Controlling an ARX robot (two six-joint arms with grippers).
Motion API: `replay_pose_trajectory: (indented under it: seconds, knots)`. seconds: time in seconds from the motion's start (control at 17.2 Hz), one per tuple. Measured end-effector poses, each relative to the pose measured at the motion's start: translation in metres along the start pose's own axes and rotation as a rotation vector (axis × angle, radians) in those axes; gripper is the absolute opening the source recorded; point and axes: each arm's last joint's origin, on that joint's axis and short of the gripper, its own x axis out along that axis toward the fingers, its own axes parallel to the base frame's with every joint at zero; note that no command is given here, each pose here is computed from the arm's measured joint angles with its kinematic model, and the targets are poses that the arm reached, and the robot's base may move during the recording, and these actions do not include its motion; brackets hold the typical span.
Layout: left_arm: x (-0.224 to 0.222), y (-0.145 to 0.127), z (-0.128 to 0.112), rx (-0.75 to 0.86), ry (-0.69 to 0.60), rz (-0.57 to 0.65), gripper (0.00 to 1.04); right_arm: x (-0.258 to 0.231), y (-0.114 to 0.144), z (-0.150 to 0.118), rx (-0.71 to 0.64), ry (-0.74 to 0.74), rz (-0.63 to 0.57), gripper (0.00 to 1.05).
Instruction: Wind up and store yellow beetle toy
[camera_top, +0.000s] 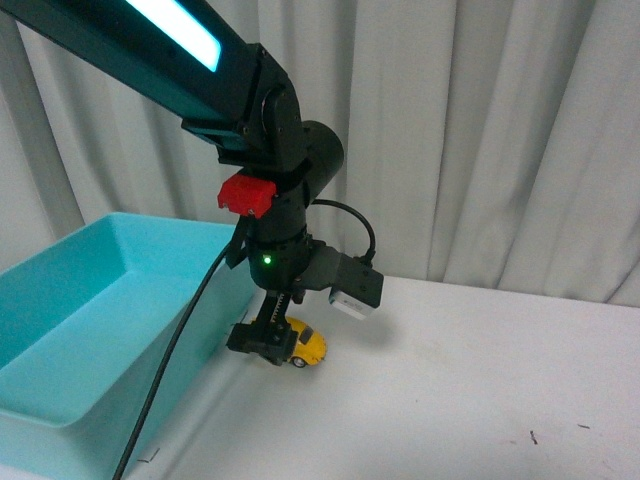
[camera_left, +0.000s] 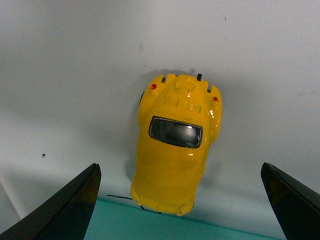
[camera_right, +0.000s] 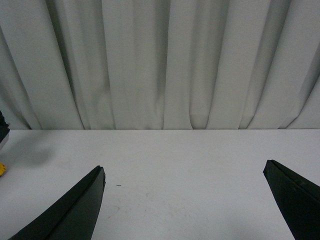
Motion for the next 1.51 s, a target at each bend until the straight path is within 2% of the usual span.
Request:
replay_pose_trajectory:
  seconds: [0.29,0.35,0.41,0.52,0.64,0.76,0.93,1.05,1.16,1.28,1.34,1.46,1.51]
  knots:
    - [0.018,0.002,0.0,-0.051,0.013,-0.013,0.98,0.0,0.0,0.0,0.0,0.0,0.0,0.98]
    - [0.02,0.003,-0.001,-0.074,0.021,-0.011,0.92,0.0,0.0,0.0,0.0,0.0,0.0,0.98]
    - [0.021,0.005,-0.006,-0.128,0.038,0.007,0.69,0.0,0.0,0.0,0.0,0.0,0.0,0.98]
    - [0.021,0.005,-0.007,-0.152,0.046,0.009,0.5,0.0,0.0,0.0,0.0,0.0,0.0,0.98]
    - [0.02,0.006,-0.008,-0.162,0.052,0.013,0.41,0.0,0.0,0.0,0.0,0.0,0.0,0.98]
    - [0.016,0.004,-0.006,-0.13,0.032,-0.004,0.4,0.0,0.0,0.0,0.0,0.0,0.0,0.98]
    - [-0.005,-0.004,0.01,0.046,-0.105,-0.088,0.39,0.0,0.0,0.0,0.0,0.0,0.0,0.98]
    - [-0.041,-0.004,0.019,0.035,-0.233,-0.091,0.39,0.0,0.0,0.0,0.0,0.0,0.0,0.98]
    - [-0.101,0.005,0.016,-0.048,-0.442,0.01,0.39,0.0,0.0,0.0,0.0,0.0,0.0,0.98]
    - [-0.163,0.018,-0.015,-0.177,-0.625,0.19,0.39,0.0,0.0,0.0,0.0,0.0,0.0,0.98]
    - [-0.189,0.024,-0.043,-0.274,-0.674,0.288,0.39,0.0,0.0,0.0,0.0,0.0,0.0,0.98]
    - [-0.211,0.027,-0.1,-0.486,-0.667,0.412,0.39,0.0,0.0,0.0,0.0,0.0,0.0,0.98]
    - [-0.21,0.026,-0.127,-0.611,-0.624,0.418,0.39,0.0,0.0,0.0,0.0,0.0,0.0,0.98]
